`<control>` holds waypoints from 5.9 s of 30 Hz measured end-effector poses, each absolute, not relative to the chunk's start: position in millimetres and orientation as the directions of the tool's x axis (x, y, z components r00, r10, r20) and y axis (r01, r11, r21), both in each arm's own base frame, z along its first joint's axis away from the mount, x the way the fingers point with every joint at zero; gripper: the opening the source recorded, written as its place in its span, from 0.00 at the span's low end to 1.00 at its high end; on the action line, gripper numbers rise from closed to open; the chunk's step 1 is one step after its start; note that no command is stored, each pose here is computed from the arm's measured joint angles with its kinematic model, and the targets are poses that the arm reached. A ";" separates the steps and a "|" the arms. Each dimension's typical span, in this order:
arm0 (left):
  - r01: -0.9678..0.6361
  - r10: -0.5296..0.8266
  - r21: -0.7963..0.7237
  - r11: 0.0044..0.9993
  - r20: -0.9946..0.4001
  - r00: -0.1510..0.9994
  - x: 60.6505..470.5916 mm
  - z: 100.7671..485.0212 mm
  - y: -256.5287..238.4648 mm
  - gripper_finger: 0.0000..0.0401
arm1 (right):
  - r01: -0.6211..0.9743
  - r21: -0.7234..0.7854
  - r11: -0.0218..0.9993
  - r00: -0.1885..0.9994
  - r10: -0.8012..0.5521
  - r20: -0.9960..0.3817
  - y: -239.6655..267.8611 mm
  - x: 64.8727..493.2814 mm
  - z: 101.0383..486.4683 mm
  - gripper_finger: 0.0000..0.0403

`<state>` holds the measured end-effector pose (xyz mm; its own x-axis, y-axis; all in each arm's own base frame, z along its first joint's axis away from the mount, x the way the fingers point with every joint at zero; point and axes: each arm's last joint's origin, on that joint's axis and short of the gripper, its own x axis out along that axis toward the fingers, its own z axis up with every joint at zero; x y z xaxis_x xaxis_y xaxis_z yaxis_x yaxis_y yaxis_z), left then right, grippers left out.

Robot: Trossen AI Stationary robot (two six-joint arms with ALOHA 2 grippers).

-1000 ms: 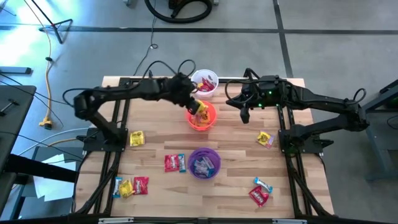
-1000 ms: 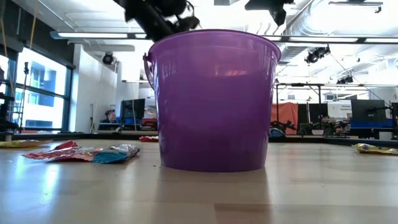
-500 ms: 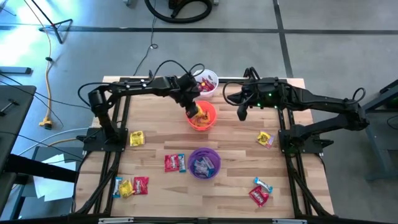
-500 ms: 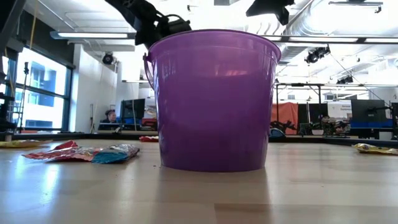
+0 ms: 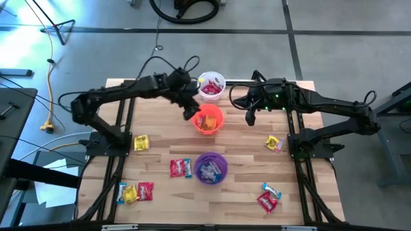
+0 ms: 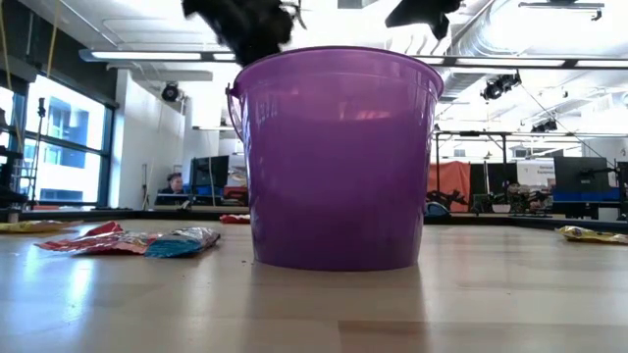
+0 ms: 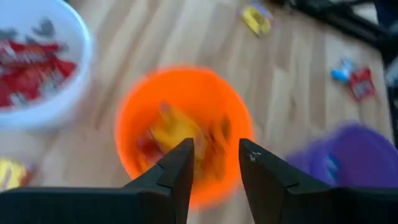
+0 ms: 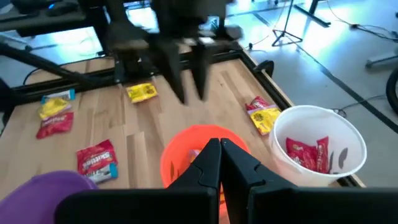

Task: Sort candy
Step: Put the red candy into the white bucket, then put the white chocolate into the violet bucket

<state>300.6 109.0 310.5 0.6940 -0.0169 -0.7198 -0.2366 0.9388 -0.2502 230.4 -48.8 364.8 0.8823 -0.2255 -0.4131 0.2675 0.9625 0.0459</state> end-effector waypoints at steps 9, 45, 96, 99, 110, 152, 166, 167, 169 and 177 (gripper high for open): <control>-0.194 -0.133 -0.258 0.946 -0.860 0.493 243.5 311.8 18.7 0.08 | 0.182 0.042 0.982 0.899 -0.149 -0.412 -52.2 229.6 364.9 0.00; -0.150 -0.453 -0.475 0.867 -0.877 0.158 141.8 184.0 -134.0 0.40 | -0.022 0.174 0.984 0.888 0.099 -0.448 -51.1 251.0 348.4 0.00; -0.265 -0.362 -0.463 0.846 -0.863 0.353 154.7 218.4 -99.5 0.00 | 0.013 0.139 0.990 0.888 0.053 -0.458 -54.7 259.7 342.9 0.00; -0.353 -0.265 -0.480 0.803 -0.818 0.511 161.0 237.1 -76.4 0.00 | 0.013 0.139 0.990 0.889 0.052 -0.455 -54.8 259.9 343.2 0.00; -0.433 0.126 -0.517 0.739 -0.525 0.842 200.7 294.1 22.4 0.00 | 0.041 0.140 0.989 0.900 0.025 -0.436 -61.8 259.3 345.0 0.00; -0.381 0.182 -0.265 0.886 -0.558 0.810 310.3 230.1 281.7 0.00 | 0.314 0.195 0.929 0.872 -0.200 -0.447 -78.4 255.7 344.9 0.00; -0.329 0.127 -0.276 0.903 -0.561 0.818 311.3 230.6 276.5 0.02 | 0.336 0.216 0.917 0.835 -0.184 -0.518 -77.0 251.4 338.4 0.00; -0.329 0.131 -0.272 0.904 -0.557 0.820 310.8 232.7 276.1 0.03 | 0.335 0.217 0.917 0.834 -0.180 -0.522 -76.8 251.3 338.0 0.00; -0.326 0.140 -0.261 0.909 -0.545 0.826 309.7 238.6 275.1 0.07 | 0.330 0.220 0.918 0.835 -0.176 -0.521 -76.5 250.8 338.4 0.00; -0.329 0.166 -0.224 0.917 -0.536 0.828 305.4 254.2 268.7 0.26 | 0.324 0.218 0.921 0.845 -0.178 -0.504 -74.3 242.0 345.4 0.00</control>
<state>305.4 268.7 254.2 0.8278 0.1658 -0.5360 -0.3289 0.9174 -0.2241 242.0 -74.3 345.4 0.8452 -0.1783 -0.5038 0.3242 0.9205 0.2181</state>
